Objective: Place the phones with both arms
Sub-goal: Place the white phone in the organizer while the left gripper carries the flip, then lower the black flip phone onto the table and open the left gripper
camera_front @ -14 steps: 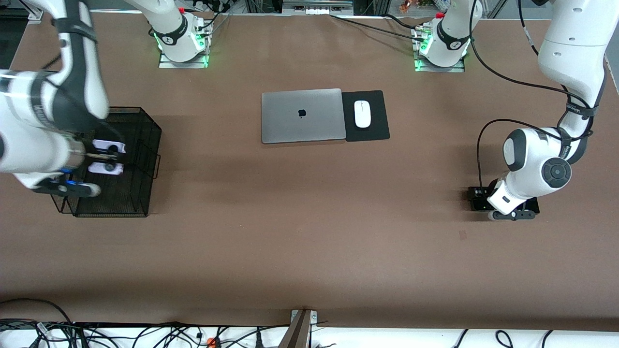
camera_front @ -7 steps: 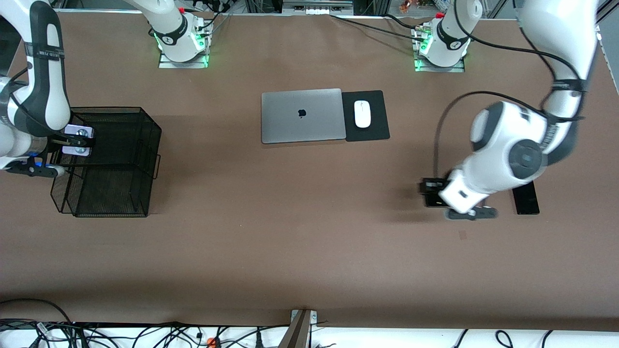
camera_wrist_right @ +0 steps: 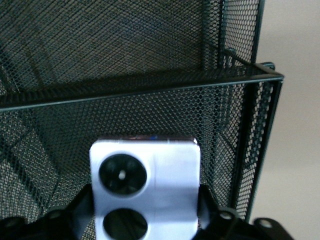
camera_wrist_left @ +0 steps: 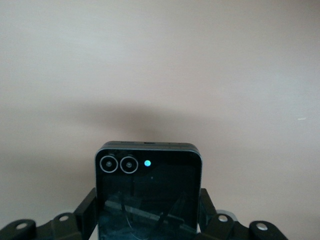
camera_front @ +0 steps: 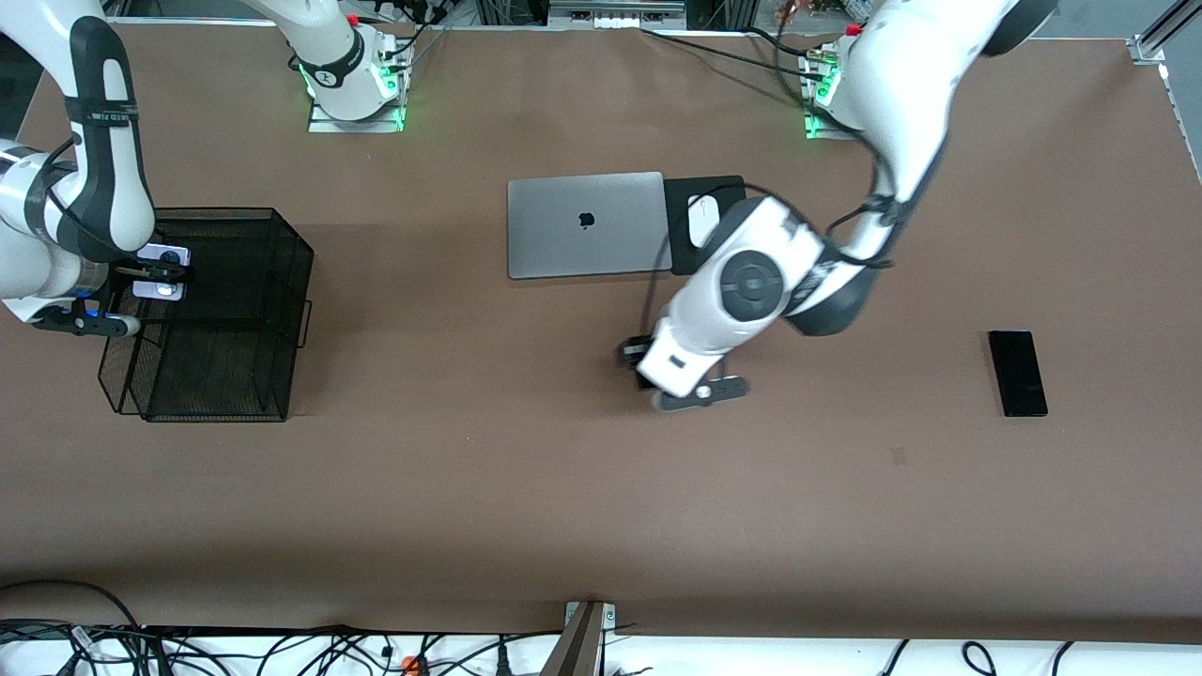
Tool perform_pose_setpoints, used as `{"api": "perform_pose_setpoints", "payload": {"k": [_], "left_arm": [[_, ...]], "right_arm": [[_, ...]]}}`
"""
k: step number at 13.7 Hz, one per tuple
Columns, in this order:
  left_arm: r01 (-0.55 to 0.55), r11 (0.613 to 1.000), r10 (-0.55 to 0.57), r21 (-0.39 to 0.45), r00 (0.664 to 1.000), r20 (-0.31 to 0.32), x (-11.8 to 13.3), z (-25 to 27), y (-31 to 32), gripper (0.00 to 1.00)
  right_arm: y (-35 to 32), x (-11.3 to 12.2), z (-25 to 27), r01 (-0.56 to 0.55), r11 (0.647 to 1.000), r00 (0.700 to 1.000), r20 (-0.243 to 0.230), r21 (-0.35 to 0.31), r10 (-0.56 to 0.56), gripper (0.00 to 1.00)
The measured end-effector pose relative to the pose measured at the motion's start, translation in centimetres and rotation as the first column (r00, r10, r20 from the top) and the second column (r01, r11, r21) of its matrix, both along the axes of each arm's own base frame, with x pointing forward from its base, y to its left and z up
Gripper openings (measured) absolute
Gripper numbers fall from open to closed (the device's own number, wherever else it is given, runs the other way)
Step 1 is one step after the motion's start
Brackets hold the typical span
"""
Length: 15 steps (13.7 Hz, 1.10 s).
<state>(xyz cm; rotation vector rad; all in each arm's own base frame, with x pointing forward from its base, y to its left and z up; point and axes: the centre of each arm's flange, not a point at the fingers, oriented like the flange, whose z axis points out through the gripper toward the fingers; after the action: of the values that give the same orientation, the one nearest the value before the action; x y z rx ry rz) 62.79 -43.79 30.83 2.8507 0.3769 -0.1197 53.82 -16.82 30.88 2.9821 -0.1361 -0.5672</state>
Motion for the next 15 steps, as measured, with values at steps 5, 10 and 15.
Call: {"api": "perform_pose_setpoints", "payload": {"k": [5, 10, 15], "left_arm": [[-0.032, 0.999, 0.036, -0.026, 0.988, 0.148, -1.8, -6.3, -7.5, 0.8], [0.05, 0.999, -0.053, 0.018, 0.986, 0.16, -6.8, -10.1, -12.8, 0.8], [0.081, 0.996, -0.088, 0.044, 0.976, 0.197, -8.7, -12.5, -14.5, 0.8]], "right_arm": [[0.8, 2.8, 6.5, -0.022, 1.0, 0.999, 0.042, 0.005, 0.022, 1.0], [4.7, 6.5, 14.1, -0.096, 0.995, 0.987, 0.127, -0.01, 0.097, 1.0], [5.2, 6.8, 14.2, -0.104, 0.994, 0.986, 0.127, -0.011, 0.105, 1.0]]}}
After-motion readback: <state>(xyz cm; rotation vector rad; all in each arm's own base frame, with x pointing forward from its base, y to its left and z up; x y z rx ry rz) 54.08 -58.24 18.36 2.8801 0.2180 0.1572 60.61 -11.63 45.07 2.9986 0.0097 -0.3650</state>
